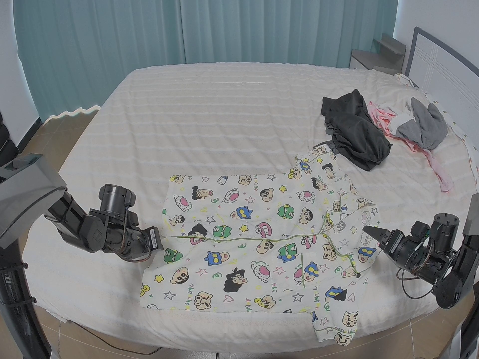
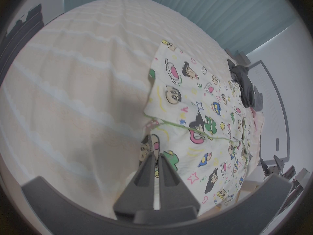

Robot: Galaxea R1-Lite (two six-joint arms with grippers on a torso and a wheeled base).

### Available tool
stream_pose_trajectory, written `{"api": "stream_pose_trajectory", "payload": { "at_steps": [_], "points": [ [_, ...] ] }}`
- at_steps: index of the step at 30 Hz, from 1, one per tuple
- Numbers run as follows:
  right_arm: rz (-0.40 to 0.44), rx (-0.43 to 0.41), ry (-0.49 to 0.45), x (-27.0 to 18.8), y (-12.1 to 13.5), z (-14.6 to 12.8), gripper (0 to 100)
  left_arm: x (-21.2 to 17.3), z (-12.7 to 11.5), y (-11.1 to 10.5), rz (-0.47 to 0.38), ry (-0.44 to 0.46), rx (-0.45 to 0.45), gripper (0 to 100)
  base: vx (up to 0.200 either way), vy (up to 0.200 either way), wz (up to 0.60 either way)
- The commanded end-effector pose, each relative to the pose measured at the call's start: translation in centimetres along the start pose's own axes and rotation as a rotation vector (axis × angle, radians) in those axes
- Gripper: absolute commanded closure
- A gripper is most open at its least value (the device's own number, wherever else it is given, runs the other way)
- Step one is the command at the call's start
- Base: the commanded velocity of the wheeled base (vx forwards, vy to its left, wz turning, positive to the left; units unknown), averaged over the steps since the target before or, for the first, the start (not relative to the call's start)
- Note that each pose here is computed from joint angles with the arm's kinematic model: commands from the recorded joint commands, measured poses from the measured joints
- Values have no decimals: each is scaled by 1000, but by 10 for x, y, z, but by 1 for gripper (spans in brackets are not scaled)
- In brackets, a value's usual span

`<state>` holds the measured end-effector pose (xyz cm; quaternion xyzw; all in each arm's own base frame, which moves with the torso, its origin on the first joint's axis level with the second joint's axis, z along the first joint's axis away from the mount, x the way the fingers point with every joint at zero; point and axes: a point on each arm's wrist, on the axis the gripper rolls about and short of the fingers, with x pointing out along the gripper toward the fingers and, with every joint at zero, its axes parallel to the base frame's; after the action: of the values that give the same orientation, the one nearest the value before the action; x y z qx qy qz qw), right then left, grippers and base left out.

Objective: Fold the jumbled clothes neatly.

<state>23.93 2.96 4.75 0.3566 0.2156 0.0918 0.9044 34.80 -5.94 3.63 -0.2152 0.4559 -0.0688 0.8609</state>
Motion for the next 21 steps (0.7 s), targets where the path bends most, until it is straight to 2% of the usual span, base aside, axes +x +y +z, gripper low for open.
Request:
{"api": "stream_pose_trajectory", "payload": {
  "at_steps": [1,21],
  "points": [
    [7,-4,-6,0,1,0,0,-10,9,0,14,-53,-5,100,0,0,0],
    [1,-1,-4,1,-1,0,0,-5,32,19,43,-120,-47,100,0,0,0]
  ]
}}
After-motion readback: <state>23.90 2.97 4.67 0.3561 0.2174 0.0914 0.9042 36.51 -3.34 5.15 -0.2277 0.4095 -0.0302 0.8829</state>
